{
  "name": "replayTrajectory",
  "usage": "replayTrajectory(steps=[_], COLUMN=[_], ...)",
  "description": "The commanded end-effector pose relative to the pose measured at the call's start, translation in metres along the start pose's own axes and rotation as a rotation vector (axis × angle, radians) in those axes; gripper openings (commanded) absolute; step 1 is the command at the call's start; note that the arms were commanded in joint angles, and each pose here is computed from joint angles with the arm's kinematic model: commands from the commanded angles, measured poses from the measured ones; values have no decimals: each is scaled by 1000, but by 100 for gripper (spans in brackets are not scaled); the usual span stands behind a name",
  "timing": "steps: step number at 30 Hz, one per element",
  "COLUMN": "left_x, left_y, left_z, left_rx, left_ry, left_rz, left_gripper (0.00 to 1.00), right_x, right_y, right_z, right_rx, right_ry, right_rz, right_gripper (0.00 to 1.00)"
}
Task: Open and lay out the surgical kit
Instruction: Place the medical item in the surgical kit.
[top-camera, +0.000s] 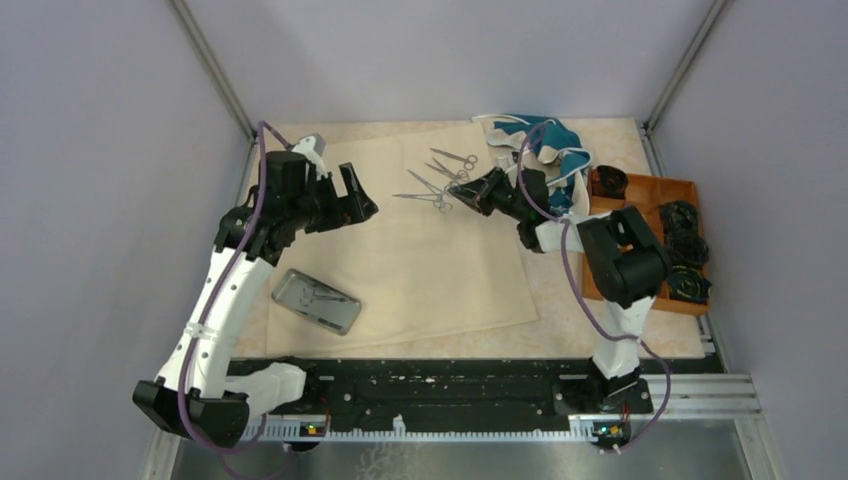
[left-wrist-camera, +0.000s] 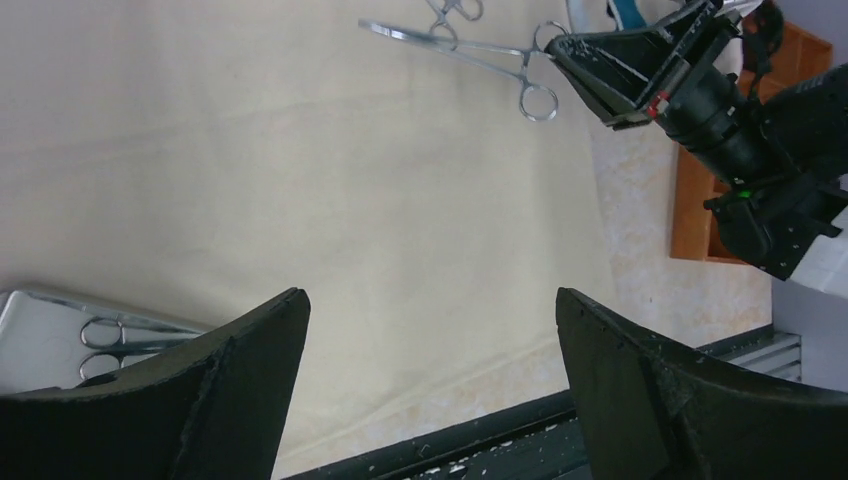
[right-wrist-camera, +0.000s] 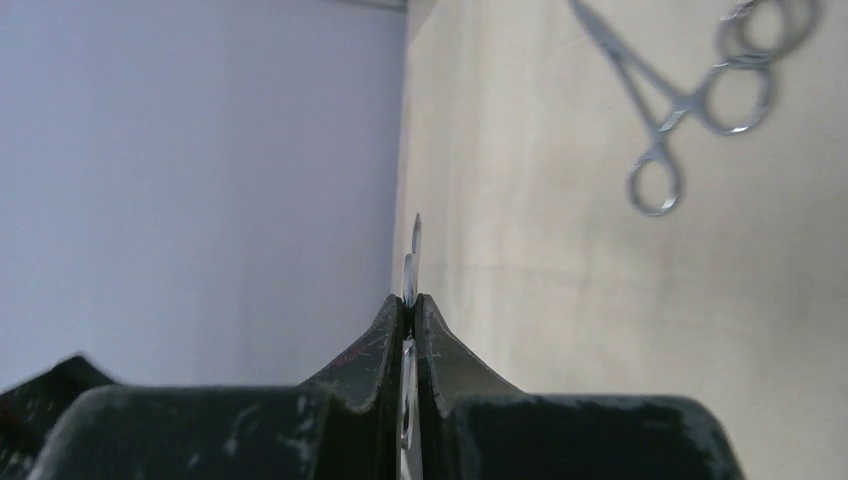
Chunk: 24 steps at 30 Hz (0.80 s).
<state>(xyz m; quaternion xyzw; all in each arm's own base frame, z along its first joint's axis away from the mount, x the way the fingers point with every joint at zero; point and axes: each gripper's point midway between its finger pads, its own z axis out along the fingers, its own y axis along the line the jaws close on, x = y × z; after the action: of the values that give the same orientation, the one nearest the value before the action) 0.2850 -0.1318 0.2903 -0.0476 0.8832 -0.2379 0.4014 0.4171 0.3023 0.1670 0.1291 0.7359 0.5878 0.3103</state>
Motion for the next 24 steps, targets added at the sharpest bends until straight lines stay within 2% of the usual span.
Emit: replayTrajectory(steps=[1,5,9,15,24], left_x=[13,24,24,17,19], left_y=[17,21,26,32,36], left_z=[9,18,22,25,29], left_rx=[-70,-63,-67,-41,-36], left_ry=[63,131,140,133,145], left_rz=[26,67,93,100,117], left_gripper=[98,98,98,98,98], right_x=[-59,-87,-96,-88,-83], right_y=[12,-11,-39,-63,-71], right_z=[31,48,57,74,75], right_rx=[-115,-89,-15,-17,-42], right_ry=[-351,-487,-544,-522,-526], right_rz=[76,111,149,190,224], right_gripper=[0,0,0,0,0])
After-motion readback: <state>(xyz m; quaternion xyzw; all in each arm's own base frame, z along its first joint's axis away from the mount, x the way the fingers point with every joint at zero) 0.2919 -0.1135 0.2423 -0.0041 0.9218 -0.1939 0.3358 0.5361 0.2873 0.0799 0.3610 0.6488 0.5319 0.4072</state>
